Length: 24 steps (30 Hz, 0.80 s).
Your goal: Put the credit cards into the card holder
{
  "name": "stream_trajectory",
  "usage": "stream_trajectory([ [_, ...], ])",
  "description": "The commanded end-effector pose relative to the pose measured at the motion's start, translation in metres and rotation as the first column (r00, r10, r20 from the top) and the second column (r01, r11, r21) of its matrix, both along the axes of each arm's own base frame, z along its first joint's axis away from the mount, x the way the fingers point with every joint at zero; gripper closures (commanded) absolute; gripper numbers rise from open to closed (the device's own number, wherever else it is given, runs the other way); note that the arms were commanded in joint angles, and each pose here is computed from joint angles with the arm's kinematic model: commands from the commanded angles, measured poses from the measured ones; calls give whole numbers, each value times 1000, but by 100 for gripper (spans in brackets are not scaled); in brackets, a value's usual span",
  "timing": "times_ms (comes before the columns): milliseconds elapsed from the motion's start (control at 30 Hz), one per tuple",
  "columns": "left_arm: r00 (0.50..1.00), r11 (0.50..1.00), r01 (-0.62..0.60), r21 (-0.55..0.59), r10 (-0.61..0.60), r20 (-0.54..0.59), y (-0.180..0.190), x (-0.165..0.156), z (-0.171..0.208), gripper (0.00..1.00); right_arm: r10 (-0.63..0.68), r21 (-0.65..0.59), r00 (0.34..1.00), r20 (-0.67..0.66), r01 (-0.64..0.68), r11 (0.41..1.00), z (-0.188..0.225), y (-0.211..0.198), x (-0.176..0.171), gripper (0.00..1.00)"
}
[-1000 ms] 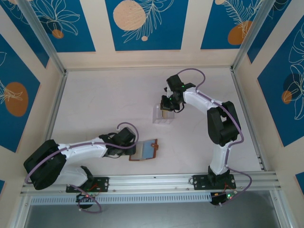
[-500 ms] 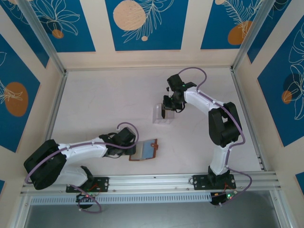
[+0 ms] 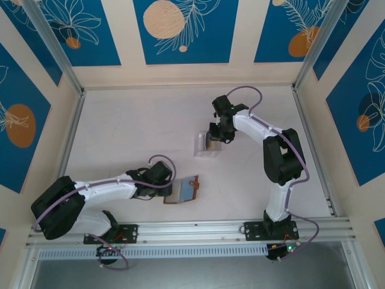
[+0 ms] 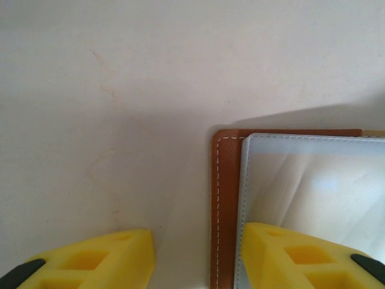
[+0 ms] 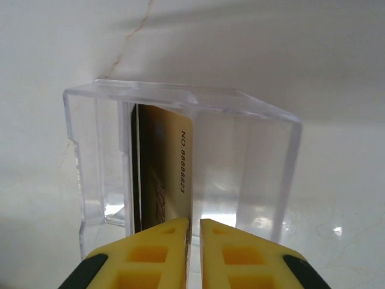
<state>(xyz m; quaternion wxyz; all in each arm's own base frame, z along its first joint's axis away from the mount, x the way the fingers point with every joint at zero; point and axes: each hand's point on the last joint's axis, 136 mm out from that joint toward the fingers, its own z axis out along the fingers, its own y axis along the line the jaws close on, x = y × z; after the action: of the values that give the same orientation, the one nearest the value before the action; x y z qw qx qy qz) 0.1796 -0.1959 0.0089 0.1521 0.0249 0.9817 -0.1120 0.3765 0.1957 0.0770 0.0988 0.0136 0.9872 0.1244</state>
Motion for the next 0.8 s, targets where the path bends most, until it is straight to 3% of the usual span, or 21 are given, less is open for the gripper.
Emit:
stream_trajectory([
  [0,997,1000,10,28,-8,-80,4,-15,-41,54,-3,-29,999,-38,2,1000,-8,-8,-7,84],
  [333,997,1000,10,26,-7,-78,4,-15,-40,54,6,-4,999,-35,-6,1000,-8,-3,-4,80],
  [767,997,1000,10,28,-8,-79,4,-15,-41,54,21,52,997,-80,-17,999,-22,3,-5,85],
])
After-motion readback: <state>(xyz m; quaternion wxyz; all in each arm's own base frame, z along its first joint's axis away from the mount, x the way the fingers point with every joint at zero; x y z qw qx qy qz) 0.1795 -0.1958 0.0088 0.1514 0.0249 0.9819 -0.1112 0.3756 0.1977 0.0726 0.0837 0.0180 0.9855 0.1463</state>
